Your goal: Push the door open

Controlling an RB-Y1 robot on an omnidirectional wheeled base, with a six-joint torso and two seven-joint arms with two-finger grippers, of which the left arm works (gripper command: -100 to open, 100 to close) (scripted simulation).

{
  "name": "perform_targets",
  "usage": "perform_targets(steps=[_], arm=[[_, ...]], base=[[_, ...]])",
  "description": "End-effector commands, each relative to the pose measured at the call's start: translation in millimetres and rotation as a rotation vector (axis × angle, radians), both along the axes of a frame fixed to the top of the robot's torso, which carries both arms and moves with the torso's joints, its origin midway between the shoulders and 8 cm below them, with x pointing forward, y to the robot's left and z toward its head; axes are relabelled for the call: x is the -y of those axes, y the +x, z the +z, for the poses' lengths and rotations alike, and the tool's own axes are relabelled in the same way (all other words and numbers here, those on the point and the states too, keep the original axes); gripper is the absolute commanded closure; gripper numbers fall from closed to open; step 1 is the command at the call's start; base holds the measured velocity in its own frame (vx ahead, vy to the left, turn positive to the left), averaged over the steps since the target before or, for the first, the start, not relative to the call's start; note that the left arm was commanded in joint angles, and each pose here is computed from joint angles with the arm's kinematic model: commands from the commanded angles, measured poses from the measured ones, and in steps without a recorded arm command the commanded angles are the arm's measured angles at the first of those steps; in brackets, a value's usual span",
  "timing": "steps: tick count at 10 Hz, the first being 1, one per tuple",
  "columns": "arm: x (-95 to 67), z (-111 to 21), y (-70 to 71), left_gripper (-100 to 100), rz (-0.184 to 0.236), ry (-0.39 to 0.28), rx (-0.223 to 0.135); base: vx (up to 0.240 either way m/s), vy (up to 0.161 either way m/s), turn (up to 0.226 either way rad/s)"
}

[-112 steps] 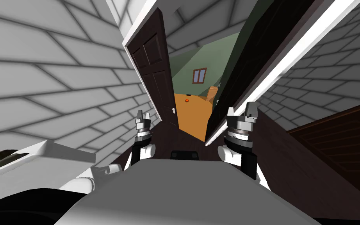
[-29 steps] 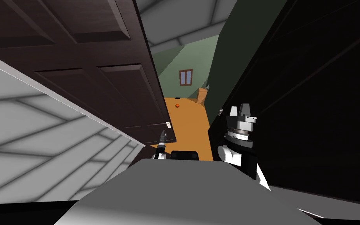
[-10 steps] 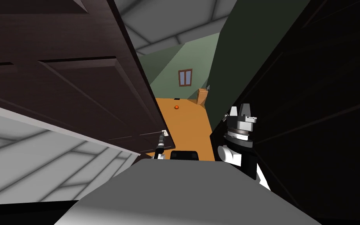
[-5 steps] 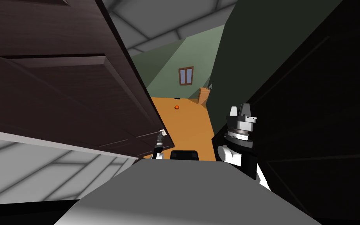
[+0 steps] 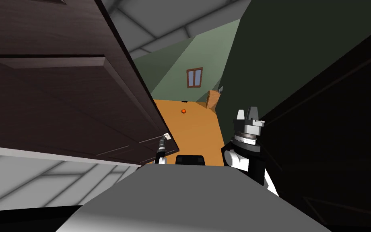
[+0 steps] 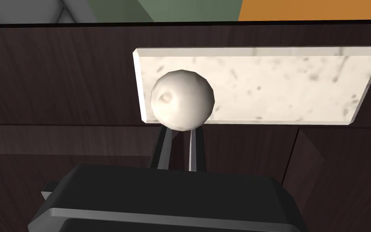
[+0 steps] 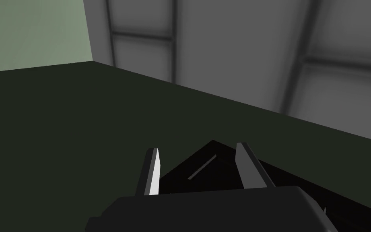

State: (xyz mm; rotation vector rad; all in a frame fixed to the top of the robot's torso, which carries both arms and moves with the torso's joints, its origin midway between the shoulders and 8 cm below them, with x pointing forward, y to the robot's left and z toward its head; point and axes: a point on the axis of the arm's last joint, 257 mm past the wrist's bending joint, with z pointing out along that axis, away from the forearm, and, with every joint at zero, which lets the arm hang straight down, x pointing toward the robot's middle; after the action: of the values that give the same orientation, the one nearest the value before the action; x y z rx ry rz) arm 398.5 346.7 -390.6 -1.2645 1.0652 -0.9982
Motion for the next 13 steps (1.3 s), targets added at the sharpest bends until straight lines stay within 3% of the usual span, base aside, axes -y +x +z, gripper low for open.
perform_targets(steps=[1, 2, 9, 13], arm=[[-17.4, 3.5, -2.4, 100, 0.039, 0.005, 0.005], [-9.7, 1.2, -3.2, -100, 0.028, -0.009, 0.003], [-2.9, -0.3, -6.3, -100, 0.043, -0.047, 0.006], [-9.8, 0.3, -6.7, -100, 0.052, -0.037, 0.01]], base=[[0.163, -0.012, 0.115], [-0.036, -0.09, 0.084], [-0.159, -0.122, 0.035], [0.178, 0.054, -0.024]])
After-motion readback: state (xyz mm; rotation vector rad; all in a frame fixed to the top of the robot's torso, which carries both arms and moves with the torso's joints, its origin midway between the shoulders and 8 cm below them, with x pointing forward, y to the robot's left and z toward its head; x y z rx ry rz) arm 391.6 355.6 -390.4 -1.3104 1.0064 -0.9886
